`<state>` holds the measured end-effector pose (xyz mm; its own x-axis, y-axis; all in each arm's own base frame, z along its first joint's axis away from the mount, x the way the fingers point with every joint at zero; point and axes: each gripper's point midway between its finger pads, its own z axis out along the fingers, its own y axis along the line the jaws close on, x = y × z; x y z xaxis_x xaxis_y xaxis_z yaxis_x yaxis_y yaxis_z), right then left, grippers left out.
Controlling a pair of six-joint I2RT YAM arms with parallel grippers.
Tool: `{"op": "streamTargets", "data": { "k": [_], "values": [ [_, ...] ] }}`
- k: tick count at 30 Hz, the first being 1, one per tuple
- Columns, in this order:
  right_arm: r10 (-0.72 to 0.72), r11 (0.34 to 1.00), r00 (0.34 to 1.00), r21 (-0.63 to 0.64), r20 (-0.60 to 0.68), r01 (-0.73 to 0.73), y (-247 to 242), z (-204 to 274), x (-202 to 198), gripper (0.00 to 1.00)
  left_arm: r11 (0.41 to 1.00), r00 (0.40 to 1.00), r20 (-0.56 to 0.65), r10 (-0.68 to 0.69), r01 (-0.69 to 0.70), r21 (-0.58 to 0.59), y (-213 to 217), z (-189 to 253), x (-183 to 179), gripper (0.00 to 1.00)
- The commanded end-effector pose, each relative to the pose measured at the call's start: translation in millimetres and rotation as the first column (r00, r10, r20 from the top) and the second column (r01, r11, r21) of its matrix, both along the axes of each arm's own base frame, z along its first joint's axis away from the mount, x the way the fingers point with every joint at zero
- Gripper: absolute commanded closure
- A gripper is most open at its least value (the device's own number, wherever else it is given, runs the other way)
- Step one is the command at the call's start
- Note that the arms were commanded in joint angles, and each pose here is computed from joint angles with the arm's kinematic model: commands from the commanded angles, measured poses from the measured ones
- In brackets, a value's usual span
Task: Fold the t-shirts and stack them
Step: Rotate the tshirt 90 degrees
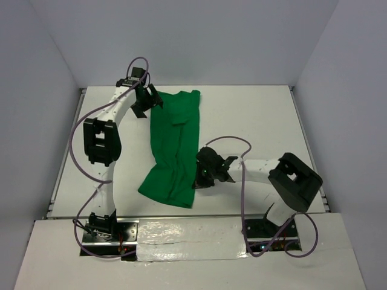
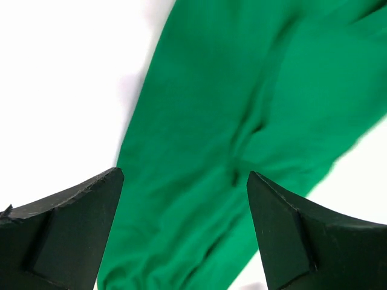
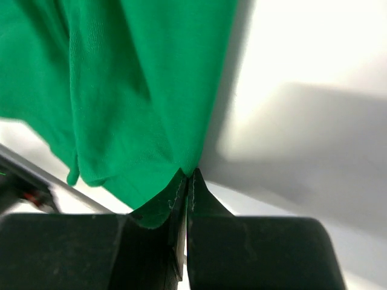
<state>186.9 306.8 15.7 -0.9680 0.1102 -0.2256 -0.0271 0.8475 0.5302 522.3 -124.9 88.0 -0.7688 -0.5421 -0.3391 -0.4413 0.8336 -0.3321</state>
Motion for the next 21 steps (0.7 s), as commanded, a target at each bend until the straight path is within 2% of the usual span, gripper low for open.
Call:
{"op": "streamTargets", "data": {
  "k": [1, 3, 5, 6, 8, 10, 11, 13, 14, 15, 17, 19, 21],
  "values": [
    [0.044, 0.982, 0.999, -0.181, -0.004, -0.044, -52, -12, -22, 1.00, 1.000, 0.992, 0.123, -0.018, 0.015, 0.027, 6, 60, 0, 0.03],
    [0.039, 0.979, 0.999, -0.198, 0.007, -0.037, -67, -11, -26, 0.97, 0.999, 0.992, 0.124, -0.020, 0.014, 0.046, 8, 63, -2, 0.03],
    [0.030, 0.971, 1.000, -0.239, 0.000, -0.029, -85, -15, -31, 0.87, 0.998, 0.993, 0.114, -0.026, 0.018, 0.068, 9, 61, -6, 0.02],
    [0.025, 0.971, 0.999, -0.239, 0.024, -0.018, -89, -9, -30, 0.86, 0.996, 0.993, 0.115, -0.034, 0.024, 0.081, 8, 62, -8, 0.02],
    [0.023, 0.967, 0.999, -0.254, 0.042, -0.012, -96, -7, -30, 0.71, 0.995, 0.995, 0.089, -0.040, 0.031, 0.099, 9, 56, -16, 0.02],
    [0.005, 0.956, 0.998, -0.292, 0.066, 0.014, -105, -4, -26, 0.63, 0.992, 0.996, 0.071, -0.048, 0.039, 0.116, 7, 60, -31, 0.01],
    [-0.002, 0.962, 0.997, -0.273, 0.083, 0.024, -103, 3, -23, 0.62, 0.991, 0.999, 0.017, -0.041, 0.038, 0.130, 10, 46, -49, 0.01],
    [-0.022, 0.974, 0.995, -0.224, 0.101, 0.044, -96, 12, -21, 0.61, 0.994, 0.999, 0.033, -0.043, 0.039, 0.100, 8, 63, -80, 0.01],
    [-0.027, 0.983, 0.994, -0.179, 0.107, 0.046, -91, 21, -22, 0.61, 0.995, 0.999, -0.023, -0.032, 0.034, 0.089, 11, 31, -110, 0.01],
    [-0.033, 0.986, 0.993, -0.158, 0.111, 0.050, -89, 24, -22, 0.60, 0.998, 0.998, 0.053, -0.035, 0.033, 0.051, 10, 57, -128, 0.02],
    [-0.064, 0.993, 0.990, -0.089, 0.123, 0.075, -82, 33, -17, 0.60, 1.000, 0.995, 0.097, -0.008, 0.006, 0.015, 17, 46, -164, 0.04],
    [-0.085, 0.994, 0.984, -0.057, 0.154, 0.095, -77, 41, -5, 0.59, 0.999, 0.990, 0.136, -0.026, 0.030, -0.022, 14, 39, -171, 0.06],
    [-0.103, 0.993, 0.980, -0.043, 0.169, 0.111, -75, 47, 15, 0.60, 0.999, 0.989, 0.139, -0.040, 0.042, -0.013, 12, 35, -158, 0.09]
  ]
}}
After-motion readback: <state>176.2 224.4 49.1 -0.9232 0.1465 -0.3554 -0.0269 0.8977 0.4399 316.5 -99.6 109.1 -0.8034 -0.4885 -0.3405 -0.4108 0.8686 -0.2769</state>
